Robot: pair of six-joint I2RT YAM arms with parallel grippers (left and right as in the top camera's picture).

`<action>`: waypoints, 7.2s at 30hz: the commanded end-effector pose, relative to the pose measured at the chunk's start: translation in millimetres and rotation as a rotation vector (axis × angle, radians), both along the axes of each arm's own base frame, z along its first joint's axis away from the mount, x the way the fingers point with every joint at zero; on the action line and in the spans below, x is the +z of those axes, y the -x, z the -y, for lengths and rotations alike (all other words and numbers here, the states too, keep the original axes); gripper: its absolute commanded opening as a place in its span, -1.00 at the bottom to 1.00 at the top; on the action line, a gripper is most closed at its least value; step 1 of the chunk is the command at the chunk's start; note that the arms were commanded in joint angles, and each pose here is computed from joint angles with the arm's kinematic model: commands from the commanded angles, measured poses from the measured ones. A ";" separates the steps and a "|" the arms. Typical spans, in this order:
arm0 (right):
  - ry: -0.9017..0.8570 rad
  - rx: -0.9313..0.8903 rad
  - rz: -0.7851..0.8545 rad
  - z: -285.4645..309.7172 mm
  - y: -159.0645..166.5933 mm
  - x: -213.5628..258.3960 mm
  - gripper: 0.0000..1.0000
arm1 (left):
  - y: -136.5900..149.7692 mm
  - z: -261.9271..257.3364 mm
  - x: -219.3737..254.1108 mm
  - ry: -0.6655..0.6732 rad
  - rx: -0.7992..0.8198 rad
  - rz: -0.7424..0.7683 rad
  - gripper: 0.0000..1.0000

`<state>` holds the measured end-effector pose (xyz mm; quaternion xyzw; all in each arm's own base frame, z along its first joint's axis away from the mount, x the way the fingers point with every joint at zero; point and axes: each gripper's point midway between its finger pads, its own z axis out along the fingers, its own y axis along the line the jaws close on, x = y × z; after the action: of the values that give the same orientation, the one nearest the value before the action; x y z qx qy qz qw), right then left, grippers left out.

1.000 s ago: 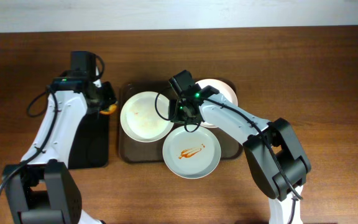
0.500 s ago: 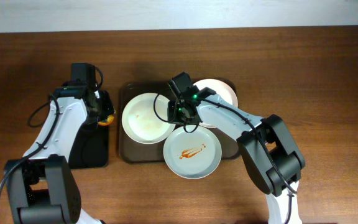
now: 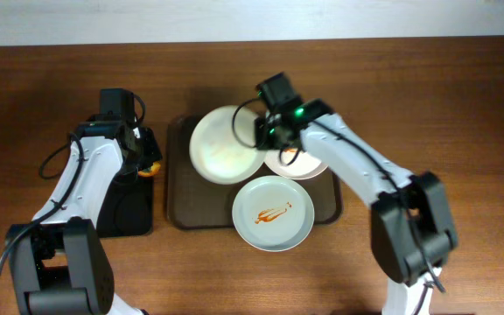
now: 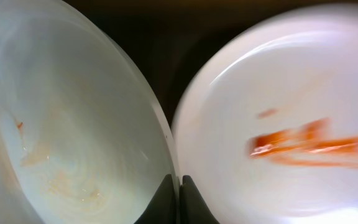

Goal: Clean dirty plates on tray and stack at the side

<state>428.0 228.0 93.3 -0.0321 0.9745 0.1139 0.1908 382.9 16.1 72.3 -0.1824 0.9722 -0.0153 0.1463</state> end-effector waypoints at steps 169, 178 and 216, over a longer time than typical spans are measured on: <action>0.030 -0.141 -0.581 105.4 181.2 -29.3 -0.04 | -0.9 -2.3 -4.1 -0.014 -0.011 -0.002 -1.00; -0.002 -0.136 -0.659 91.9 172.5 -71.1 -0.13 | -0.9 -2.3 -4.1 -0.014 -0.011 -0.002 -1.00; -0.100 -0.110 -0.275 -8.5 86.0 -58.5 -0.92 | 5.5 160.1 2.7 0.139 -0.426 0.065 -1.00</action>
<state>337.5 235.8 38.4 0.0348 0.9834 0.1687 0.0565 390.3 -117.6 82.1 0.0077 0.9783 -0.1056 0.1782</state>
